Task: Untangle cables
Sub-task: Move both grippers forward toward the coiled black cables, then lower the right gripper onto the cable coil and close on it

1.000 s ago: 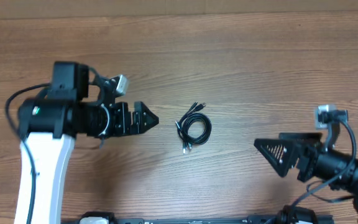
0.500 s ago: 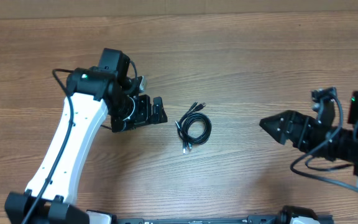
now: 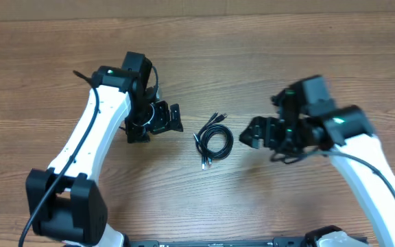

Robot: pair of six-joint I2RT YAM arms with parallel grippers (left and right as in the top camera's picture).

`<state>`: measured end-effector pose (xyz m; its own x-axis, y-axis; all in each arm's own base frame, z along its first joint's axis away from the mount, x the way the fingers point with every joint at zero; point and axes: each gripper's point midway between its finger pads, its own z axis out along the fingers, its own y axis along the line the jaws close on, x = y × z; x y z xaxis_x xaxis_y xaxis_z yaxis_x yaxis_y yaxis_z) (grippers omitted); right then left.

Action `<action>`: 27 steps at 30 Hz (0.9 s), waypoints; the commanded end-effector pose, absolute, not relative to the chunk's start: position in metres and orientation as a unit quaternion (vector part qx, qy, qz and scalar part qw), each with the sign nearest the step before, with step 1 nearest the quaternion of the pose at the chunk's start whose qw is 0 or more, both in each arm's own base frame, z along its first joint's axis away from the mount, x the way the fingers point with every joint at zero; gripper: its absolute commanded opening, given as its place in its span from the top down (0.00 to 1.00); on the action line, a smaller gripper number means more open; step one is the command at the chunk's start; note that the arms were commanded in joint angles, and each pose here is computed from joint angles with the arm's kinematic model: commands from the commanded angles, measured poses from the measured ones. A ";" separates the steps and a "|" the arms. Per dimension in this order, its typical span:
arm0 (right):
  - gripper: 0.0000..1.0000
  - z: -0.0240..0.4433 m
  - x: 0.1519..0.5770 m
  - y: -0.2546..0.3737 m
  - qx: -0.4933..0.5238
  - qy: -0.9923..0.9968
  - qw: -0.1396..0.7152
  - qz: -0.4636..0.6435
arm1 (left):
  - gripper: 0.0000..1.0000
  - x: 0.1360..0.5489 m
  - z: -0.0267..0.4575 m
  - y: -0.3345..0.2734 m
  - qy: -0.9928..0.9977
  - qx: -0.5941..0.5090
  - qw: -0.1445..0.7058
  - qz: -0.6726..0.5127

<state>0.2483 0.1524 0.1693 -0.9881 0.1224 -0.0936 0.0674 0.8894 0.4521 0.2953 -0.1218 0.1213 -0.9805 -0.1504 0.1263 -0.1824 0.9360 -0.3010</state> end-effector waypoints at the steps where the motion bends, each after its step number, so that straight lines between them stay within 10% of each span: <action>1: 0.15 0.142 0.263 0.140 0.130 0.979 0.067 0.140 | 0.00 0.298 0.113 -0.116 -0.985 0.091 0.060 0.133; 13: 0.64 0.053 0.289 0.187 0.149 0.977 -0.023 0.150 | 0.00 0.299 0.104 -0.116 -0.985 0.093 0.071 0.129; 27: 0.57 0.029 0.283 0.198 0.136 0.978 -0.040 0.154 | 0.01 0.300 0.104 -0.116 -0.985 0.093 0.069 0.129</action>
